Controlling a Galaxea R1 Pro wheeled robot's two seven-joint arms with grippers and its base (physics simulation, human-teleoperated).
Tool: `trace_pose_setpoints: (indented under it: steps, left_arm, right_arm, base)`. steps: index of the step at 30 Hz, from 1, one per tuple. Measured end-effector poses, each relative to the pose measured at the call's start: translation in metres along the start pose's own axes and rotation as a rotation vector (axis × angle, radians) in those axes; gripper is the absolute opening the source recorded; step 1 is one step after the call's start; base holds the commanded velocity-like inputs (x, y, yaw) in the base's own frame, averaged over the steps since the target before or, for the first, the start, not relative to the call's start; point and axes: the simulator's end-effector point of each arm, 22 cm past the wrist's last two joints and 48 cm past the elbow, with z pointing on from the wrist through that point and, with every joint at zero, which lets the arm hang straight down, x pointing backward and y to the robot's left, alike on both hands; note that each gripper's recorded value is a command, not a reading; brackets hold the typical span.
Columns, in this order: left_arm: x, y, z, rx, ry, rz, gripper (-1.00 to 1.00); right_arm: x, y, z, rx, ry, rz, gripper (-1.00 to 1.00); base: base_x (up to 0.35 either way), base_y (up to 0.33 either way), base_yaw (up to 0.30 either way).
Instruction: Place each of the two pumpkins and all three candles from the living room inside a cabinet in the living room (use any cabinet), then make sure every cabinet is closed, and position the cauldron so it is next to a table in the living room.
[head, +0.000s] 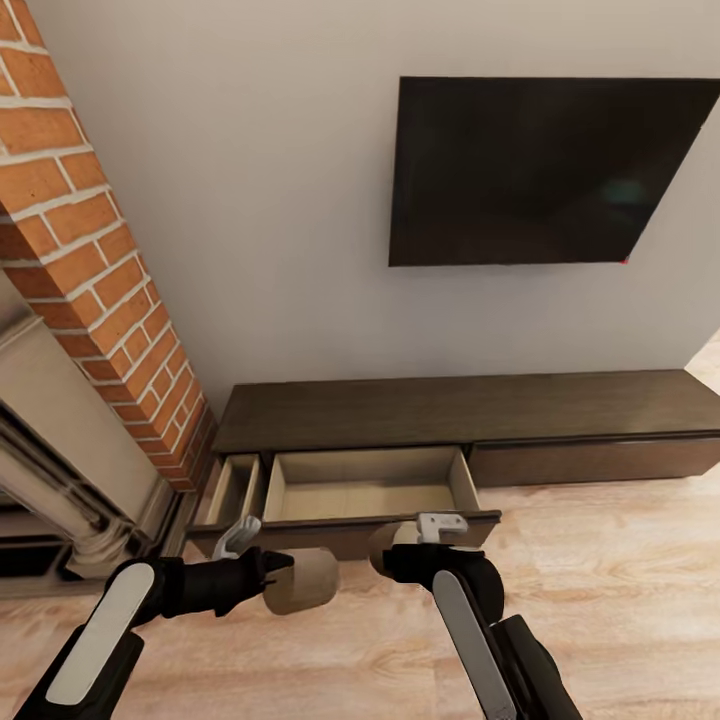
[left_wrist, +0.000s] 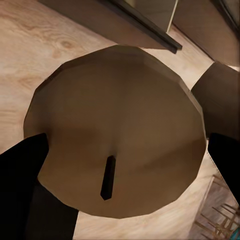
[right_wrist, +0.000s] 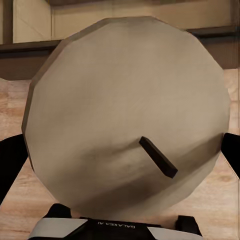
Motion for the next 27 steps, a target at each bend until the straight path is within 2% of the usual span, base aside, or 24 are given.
trace_pose_setpoints:
  steps: [2,4,7,9,12,14,17,27]
  left_arm:
    - [0.001,-0.001,0.000,0.003,0.002,-0.001,-1.00]
    - [0.001,-0.001,0.000,0.005,0.003,-0.002,-1.00]
    - [0.002,-0.003,0.001,0.011,0.006,-0.003,-1.00]
    - [0.003,-0.003,0.002,0.012,0.008,-0.003,-1.00]
    - [0.003,-0.003,0.002,0.012,0.008,-0.002,-1.00]
    - [0.003,-0.004,0.002,0.013,0.008,-0.002,-1.00]
    - [0.003,-0.003,0.002,0.012,0.008,-0.002,-1.00]
    - [0.004,-0.004,0.002,0.013,0.009,-0.001,-1.00]
  right_arm:
    - [0.000,-0.017,0.001,0.019,0.011,0.037,-1.00]
    - [0.002,-0.030,0.003,0.003,0.031,0.107,-1.00]
    - [0.006,-0.043,0.003,-0.054,0.061,0.178,-1.00]
    - [0.005,-0.045,0.002,-0.129,0.066,0.211,-1.00]
    - [0.002,-0.052,-0.002,-0.203,0.064,0.241,-1.00]
    - [-0.001,-0.059,-0.004,-0.227,0.056,0.255,-1.00]
    - [-0.008,-0.057,-0.008,-0.281,0.041,0.282,-1.00]
    - [-0.010,-0.057,-0.009,-0.300,0.034,0.289,-1.00]
  base:
    - [0.263,-0.179,0.000]
    - [0.184,-0.141,0.000]
    - [0.049,-0.038,0.000]
    - [0.013,-0.010,0.000]
    - [0.004,-0.003,0.000]
    - [0.008,-0.001,0.000]
    - [0.128,0.000,0.000]
    - [0.158,0.000,0.000]
